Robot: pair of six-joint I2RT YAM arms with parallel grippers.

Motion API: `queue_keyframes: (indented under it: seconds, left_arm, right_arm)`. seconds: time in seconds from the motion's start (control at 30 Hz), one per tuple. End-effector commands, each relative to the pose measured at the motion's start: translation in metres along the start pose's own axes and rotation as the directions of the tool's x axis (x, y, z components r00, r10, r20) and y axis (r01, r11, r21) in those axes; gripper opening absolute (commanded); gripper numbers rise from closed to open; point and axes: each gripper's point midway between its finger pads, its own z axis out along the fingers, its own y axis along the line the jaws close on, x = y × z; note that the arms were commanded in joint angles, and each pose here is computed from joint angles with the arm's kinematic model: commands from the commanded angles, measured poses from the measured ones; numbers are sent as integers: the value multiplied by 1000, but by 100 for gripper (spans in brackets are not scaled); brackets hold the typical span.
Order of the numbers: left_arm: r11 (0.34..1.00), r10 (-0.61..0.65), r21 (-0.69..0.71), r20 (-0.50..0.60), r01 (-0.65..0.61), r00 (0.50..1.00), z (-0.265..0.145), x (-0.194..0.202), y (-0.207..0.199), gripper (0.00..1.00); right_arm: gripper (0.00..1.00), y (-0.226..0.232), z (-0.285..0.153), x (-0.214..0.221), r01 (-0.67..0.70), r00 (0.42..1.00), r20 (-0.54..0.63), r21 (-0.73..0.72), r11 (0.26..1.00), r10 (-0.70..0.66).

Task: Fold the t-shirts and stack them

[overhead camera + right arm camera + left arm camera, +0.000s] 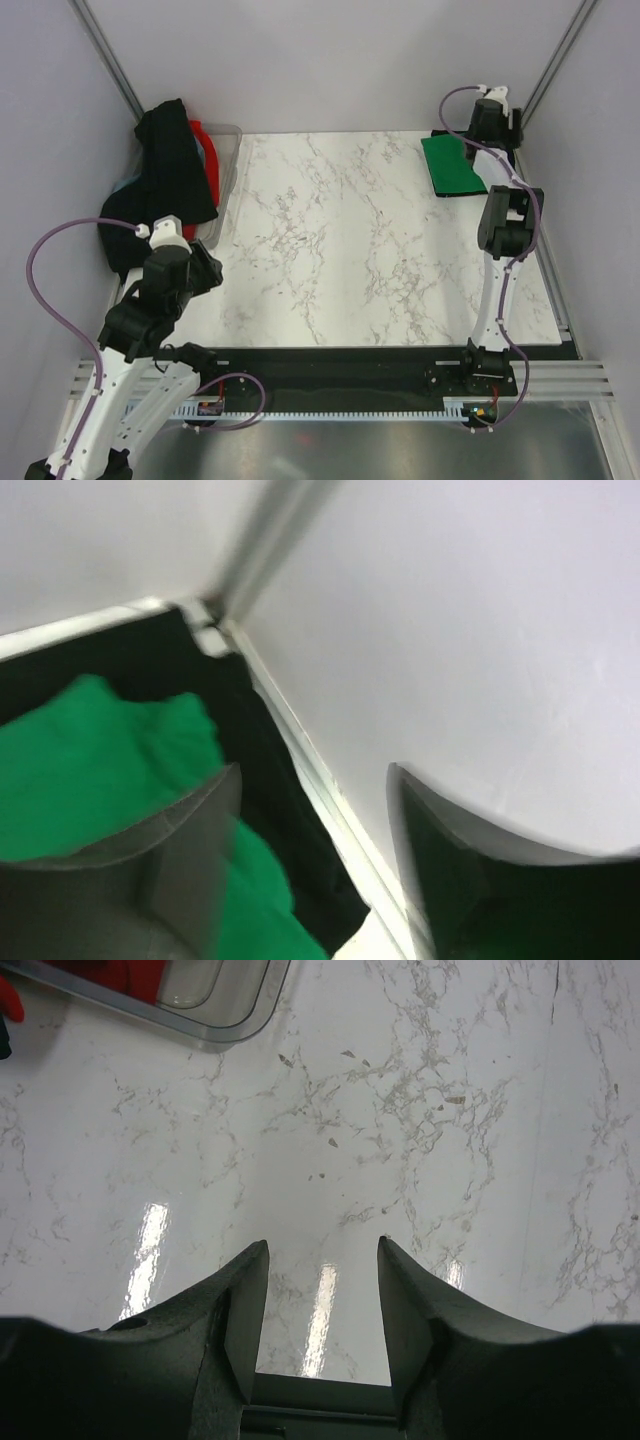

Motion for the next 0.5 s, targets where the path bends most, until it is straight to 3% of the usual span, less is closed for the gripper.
queue_keyframes:
  seconds: [0.0,0.03,0.1,0.2,0.23,0.33,0.47]
  left_arm:
    - [999,-47,12,48,46,998,-1,-10,-3,55]
    - [999,-49,14,51,48,997,-1,-10,-3,55]
    - [999,-52,19,53,51,997,-2,-10,-3,55]
    - [999,-46,20,44,46,998,-1,-9,-4,55]
    - [999,-45,22,44,44,998,-1,-9,-5,55]
    - [999,-45,23,42,44,998,-1,-9,-5,55]
    - [998,-57,29,65,56,996,-5,-12,-3,55]
  right_arm:
    - [90,-59,-6,-20,-258,966,50,125,958,254]
    - [98,-66,-12,-22,-310,951,51,106,945,307]
    - [98,-70,-22,-31,-356,934,60,71,932,353]
    - [98,-57,-55,-55,-391,915,64,-91,916,397]
    - [98,-58,-78,-82,-435,886,105,-145,889,451]
    - [98,-45,-120,-103,-502,834,92,-283,817,544]
    - [98,-32,-163,-103,-611,753,-50,-423,669,656]
